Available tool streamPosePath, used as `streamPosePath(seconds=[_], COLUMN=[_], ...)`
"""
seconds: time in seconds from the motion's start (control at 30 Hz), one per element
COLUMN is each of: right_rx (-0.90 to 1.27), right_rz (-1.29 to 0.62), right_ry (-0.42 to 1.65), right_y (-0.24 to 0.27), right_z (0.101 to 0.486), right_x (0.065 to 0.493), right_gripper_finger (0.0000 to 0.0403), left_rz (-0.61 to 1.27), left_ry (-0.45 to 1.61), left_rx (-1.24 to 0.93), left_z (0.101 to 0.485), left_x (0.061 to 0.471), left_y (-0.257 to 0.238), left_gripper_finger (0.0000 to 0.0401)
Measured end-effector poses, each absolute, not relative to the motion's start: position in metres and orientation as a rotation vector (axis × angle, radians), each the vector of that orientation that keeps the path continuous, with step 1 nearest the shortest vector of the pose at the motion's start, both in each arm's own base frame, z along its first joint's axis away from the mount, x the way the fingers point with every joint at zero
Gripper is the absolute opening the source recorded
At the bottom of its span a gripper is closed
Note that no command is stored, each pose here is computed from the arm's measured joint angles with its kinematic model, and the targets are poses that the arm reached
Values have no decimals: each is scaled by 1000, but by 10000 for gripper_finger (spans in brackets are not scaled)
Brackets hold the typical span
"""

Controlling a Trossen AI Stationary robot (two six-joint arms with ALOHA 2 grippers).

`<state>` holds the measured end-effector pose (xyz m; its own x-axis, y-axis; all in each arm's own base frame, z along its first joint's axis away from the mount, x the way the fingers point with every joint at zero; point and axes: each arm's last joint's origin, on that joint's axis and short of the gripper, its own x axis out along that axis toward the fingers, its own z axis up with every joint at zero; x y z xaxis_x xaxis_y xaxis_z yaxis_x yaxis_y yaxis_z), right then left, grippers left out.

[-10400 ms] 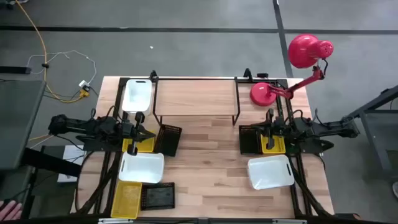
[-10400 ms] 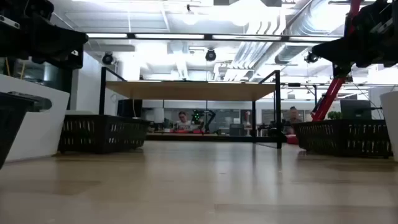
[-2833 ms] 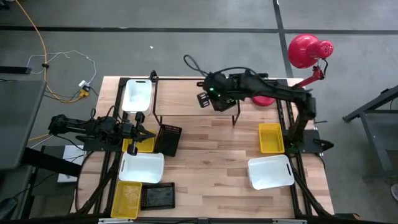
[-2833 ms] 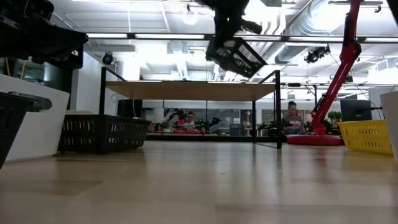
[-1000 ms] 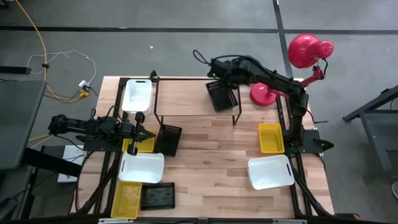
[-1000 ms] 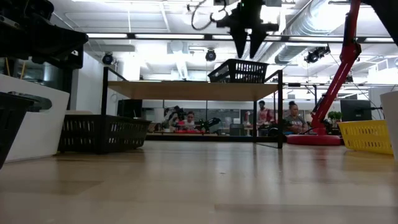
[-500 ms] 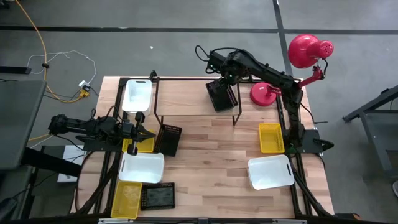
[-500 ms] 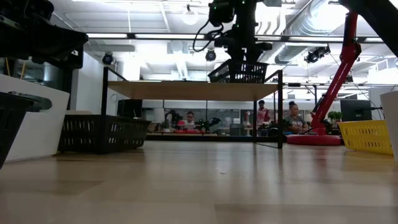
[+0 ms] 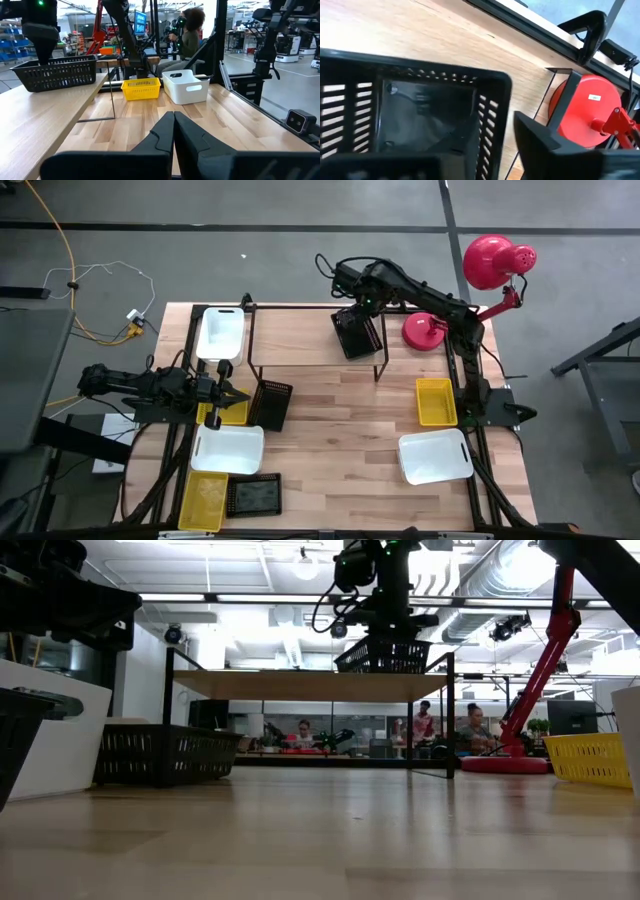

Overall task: Stack baskets on shelf by color
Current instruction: Put the top right black bin on the shelf

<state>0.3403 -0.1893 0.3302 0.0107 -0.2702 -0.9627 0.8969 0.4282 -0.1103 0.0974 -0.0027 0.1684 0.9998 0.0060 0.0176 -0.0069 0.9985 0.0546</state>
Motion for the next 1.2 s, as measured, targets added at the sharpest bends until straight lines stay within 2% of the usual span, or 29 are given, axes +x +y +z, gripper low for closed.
streamPosePath(seconds=[0.17,0.23,0.43,0.8,1.2], right_rx=[669,678,758,903,953], right_rz=[-1063,-1081,-1148,-1277,-1357], right_ry=[1212,1204,1163,1072,1016], right_y=[-192,-194,-197,-198,-180], right_z=[330,330,330,330,330], right_x=[339,338,335,334,341], right_gripper_finger=[23,7,19,5,7], left_rz=[6,7,6,6,6], left_ry=[-18,-18,-17,-18,-18], left_rx=[55,55,55,55,55], left_z=[168,168,168,169,168], left_x=[97,97,97,97,97], left_y=[-3,-3,-3,-3,-3], left_gripper_finger=[0,0,0,0,0])
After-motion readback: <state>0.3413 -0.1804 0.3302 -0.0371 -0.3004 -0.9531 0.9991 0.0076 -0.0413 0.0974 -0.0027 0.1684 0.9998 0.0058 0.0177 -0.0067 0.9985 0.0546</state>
